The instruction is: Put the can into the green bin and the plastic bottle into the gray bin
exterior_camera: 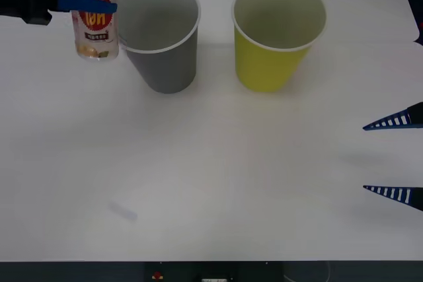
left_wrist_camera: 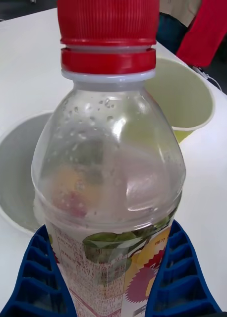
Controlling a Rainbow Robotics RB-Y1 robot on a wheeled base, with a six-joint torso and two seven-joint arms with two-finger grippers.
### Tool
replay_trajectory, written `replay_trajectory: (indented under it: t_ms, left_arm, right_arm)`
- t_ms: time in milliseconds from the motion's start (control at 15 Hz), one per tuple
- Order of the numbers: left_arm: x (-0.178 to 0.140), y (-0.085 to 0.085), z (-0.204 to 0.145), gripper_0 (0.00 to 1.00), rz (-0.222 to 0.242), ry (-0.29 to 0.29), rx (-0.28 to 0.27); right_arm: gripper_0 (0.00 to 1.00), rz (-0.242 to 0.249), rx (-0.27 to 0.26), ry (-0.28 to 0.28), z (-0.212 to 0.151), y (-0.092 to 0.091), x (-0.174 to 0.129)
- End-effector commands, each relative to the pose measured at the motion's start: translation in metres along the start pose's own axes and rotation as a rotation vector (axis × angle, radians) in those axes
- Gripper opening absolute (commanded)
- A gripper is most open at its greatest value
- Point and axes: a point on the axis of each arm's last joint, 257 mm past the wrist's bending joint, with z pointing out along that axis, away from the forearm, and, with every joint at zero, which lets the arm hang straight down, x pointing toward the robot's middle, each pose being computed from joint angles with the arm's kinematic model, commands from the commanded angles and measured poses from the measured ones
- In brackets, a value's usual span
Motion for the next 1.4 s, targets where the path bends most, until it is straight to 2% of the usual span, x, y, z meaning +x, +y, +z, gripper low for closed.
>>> replay_trajectory:
  t_ms: [67, 467, 933, 1267, 1400]
  left_arm:
    - [-0.011, 0.014, 0.013, 0.0, -0.02, 0.012, -0.009]
    - [-0.035, 0.037, 0.04, 0.0, -0.035, 0.044, -0.034]
    - [-0.044, 0.042, 0.089, 0.0, -0.047, 0.121, -0.035]
    - [-0.047, 0.042, 0.109, 0.0, -0.032, 0.152, -0.047]
    - [-0.047, 0.043, 0.109, 0.0, -0.001, 0.153, -0.047]
  right_arm:
    - [1.0, 0.0, 0.0, 0.0, 0.0, 0.0, 0.0]
    - [1.0, 0.0, 0.0, 0.0, 0.0, 0.0, 0.0]
    - [1.0, 0.0, 0.0, 0.0, 0.0, 0.0, 0.0]
    - [1.0, 0.0, 0.0, 0.0, 0.0, 0.0, 0.0]
    - [1.0, 0.0, 0.0, 0.0, 0.0, 0.0, 0.0]
